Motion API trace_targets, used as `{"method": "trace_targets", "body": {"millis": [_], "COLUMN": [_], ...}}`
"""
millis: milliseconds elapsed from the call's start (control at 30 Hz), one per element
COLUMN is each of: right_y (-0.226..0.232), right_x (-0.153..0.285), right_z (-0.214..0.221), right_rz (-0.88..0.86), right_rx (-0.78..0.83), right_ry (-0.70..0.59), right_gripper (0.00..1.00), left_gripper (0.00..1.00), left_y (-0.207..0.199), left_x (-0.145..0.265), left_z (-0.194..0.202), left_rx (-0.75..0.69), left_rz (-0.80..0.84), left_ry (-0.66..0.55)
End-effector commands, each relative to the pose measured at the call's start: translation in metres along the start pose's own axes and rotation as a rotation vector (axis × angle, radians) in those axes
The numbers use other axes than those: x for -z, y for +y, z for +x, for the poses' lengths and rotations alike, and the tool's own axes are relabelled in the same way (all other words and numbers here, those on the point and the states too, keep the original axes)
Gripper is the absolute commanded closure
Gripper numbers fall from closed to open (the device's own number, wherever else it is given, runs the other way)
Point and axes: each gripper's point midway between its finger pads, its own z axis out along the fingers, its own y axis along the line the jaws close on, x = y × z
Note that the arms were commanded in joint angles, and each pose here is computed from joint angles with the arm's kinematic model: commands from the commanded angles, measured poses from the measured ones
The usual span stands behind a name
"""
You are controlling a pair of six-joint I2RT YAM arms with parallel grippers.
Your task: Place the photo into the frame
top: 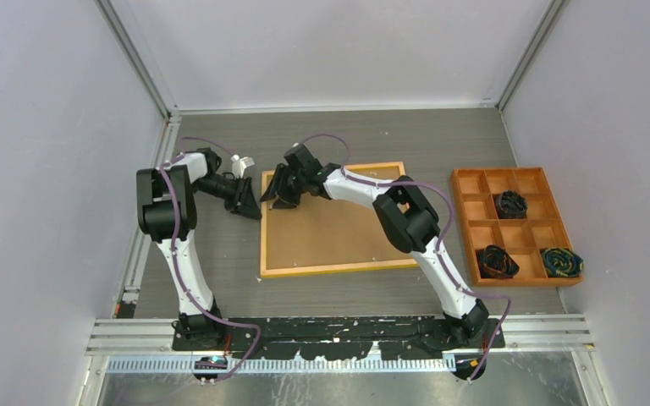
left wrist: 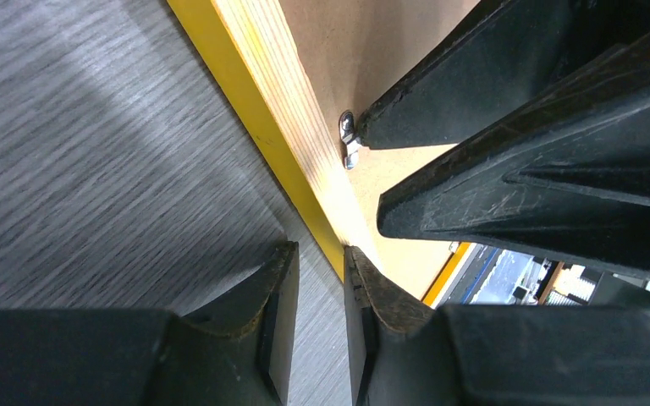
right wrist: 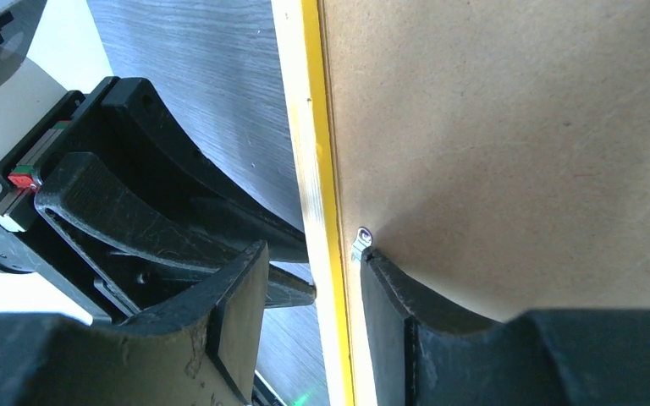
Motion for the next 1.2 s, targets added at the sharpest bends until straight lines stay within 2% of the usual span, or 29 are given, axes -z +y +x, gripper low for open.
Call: {"method": "trace_targets", "body": {"millis": [0,567,700,767,900,967,1067,1167], "right_y": [0.013,0.013,0.023,0.027,0.014,-0.01,-0.058,-0.115], "right_x": [-0.003,-0.019,-0.004,0.014,0.082,0.12,0.177,0.23], "right_z": [0.008,-0.003,-0.006,-0.014,-0.066,-0.093,-0.126,-0.15], "right_rz": [-0.033,-0.052,-0.071,-0.091,-0.118,-0.094,-0.017,0.13], "right_rx": [-0.01,-0.056,-0.04,-0.039,-0.075,-0.1,-0.145,-0.175], "right_ry": [0.018,-0.021,-0.027,-0.043,-0.17,-0.251,-0.358,-0.472], "right_gripper": [0.51,0.51,0.5,0.47,0.33,0.22,0.14,0.07], "left_gripper": [0.73,0.73,0.72,0.71,0.65,0.63,0.61,0.6], "left_y": [0.009,0.005,0.0,-0.003,-0.005,-0.006,-0.005,-0.003], "left_x": [-0.007,-0.003,0.002,0.008,0.025,0.03,0.022,0.011], "left_z": [-0.003,-0.003,-0.001,-0.002,-0.001,0.005,0.025,0.043], "left_rx": [-0.063,-0.078,-0.092,-0.101,-0.151,-0.203,-0.26,-0.321], "left_rz": [-0.058,-0.056,-0.051,-0.049,-0.068,-0.094,-0.131,-0.179], "left_ry": [0.006,0.006,0.018,0.02,0.028,0.037,0.094,0.152]}}
